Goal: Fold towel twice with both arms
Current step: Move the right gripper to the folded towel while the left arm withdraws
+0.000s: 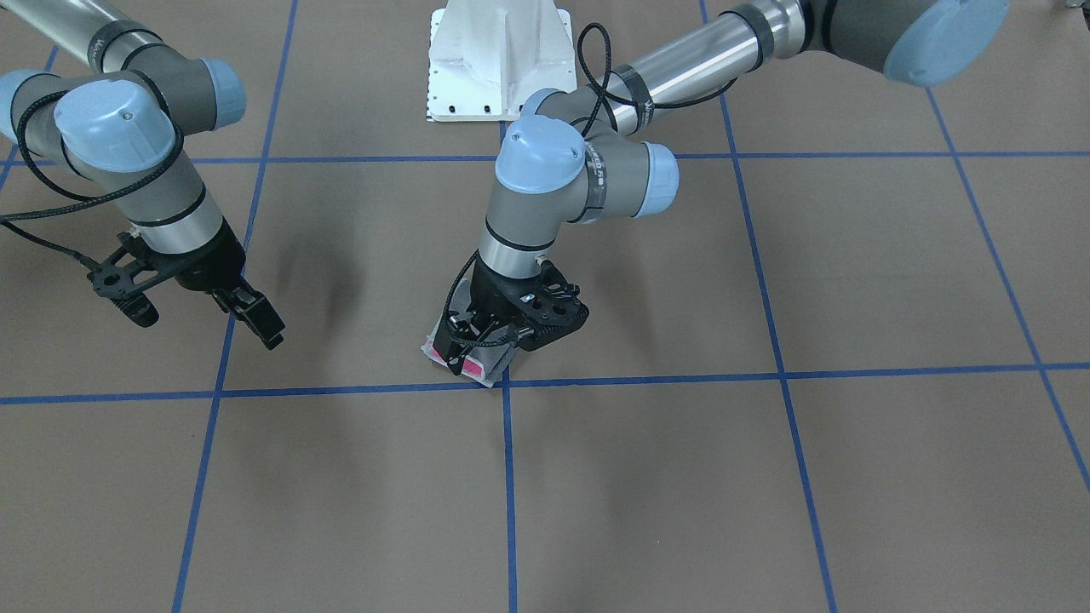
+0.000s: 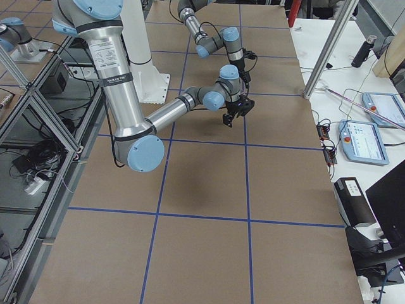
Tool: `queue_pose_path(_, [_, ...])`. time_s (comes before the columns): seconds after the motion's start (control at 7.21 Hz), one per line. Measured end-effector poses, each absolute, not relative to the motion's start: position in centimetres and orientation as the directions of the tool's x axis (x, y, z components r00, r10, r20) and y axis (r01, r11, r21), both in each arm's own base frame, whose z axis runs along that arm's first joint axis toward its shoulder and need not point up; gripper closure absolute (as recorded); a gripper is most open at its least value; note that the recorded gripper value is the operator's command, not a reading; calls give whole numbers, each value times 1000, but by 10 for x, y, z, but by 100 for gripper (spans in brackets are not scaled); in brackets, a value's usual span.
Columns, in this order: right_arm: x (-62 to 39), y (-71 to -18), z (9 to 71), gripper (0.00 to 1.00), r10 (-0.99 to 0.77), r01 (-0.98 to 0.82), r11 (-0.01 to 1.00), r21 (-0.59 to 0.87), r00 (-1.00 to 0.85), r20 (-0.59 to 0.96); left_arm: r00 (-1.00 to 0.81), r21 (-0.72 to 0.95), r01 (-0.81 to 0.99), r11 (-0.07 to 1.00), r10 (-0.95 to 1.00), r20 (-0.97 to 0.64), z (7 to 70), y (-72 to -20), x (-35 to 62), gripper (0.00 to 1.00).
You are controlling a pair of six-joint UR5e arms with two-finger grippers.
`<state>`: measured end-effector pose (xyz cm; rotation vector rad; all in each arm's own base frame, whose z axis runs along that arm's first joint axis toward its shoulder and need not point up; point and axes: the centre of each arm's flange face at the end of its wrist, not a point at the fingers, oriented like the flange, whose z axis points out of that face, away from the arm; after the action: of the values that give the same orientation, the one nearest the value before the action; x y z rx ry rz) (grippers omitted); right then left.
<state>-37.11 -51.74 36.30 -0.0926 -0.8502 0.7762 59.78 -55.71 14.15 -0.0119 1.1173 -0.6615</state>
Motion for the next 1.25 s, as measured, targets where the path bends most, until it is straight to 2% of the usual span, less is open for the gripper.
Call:
queue_pose_path(0.28, [-418, -518, 328, 0, 651, -557, 730, -396, 389, 652, 260, -378, 428, 821, -512, -818, 163, -567, 549, 0])
queue_pose_path(0.55, [-460, -507, 295, 1, 619, -520, 760, -391, 393, 680, 268, -368, 401, 839, -491, -829, 218, -544, 491, 0])
queue_pose_path(0.83, [-500, -504, 271, 3, 585, -517, 778, -357, 390, 711, 277, -355, 394, 848, -478, -834, 246, -527, 461, 0])
queue_pose_path(1.25, [-533, -509, 282, 12, 528, -505, 801, -323, 340, 778, 281, -353, 393, 849, -477, -833, 251, -522, 456, 0])
